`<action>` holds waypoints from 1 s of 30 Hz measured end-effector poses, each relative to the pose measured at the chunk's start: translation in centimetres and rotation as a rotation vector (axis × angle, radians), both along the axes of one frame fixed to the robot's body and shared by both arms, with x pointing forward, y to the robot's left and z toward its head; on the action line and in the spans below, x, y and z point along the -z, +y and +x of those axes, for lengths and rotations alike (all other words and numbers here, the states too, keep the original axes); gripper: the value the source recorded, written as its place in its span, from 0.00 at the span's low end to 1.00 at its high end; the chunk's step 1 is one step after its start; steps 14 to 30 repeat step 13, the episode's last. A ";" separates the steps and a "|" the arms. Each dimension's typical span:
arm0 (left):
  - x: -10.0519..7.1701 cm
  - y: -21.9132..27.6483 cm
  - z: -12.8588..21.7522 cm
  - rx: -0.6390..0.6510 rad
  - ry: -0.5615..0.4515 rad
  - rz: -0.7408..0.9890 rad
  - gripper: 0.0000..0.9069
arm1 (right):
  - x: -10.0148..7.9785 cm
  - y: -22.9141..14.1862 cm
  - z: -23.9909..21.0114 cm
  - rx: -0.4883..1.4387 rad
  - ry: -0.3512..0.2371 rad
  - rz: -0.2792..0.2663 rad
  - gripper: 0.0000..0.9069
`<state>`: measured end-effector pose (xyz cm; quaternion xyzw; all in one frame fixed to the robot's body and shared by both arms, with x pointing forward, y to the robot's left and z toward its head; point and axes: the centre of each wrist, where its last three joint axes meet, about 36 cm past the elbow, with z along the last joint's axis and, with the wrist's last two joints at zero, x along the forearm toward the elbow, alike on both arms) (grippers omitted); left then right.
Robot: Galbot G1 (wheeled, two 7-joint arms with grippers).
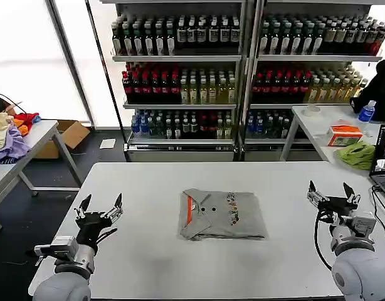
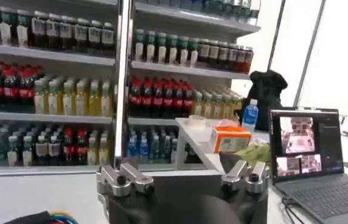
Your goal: Fold and organize the clothes.
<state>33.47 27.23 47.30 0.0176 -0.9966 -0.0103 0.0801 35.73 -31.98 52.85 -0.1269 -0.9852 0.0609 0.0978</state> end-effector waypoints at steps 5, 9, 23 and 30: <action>-0.1 0.2 0.0 0.008 0.001 0.007 1.00 | -0.1 0.1 -0.2 0.002 -0.003 -0.003 1.00; -0.1 0.2 0.0 0.014 0.004 0.010 1.00 | -0.1 0.1 -0.2 0.002 -0.003 -0.007 1.00; -0.1 0.2 0.0 0.018 0.006 0.014 1.00 | -0.2 0.0 -0.1 0.002 -0.004 -0.009 1.00; -0.1 0.2 0.0 0.018 0.006 0.014 1.00 | -0.2 0.0 -0.1 0.002 -0.004 -0.009 1.00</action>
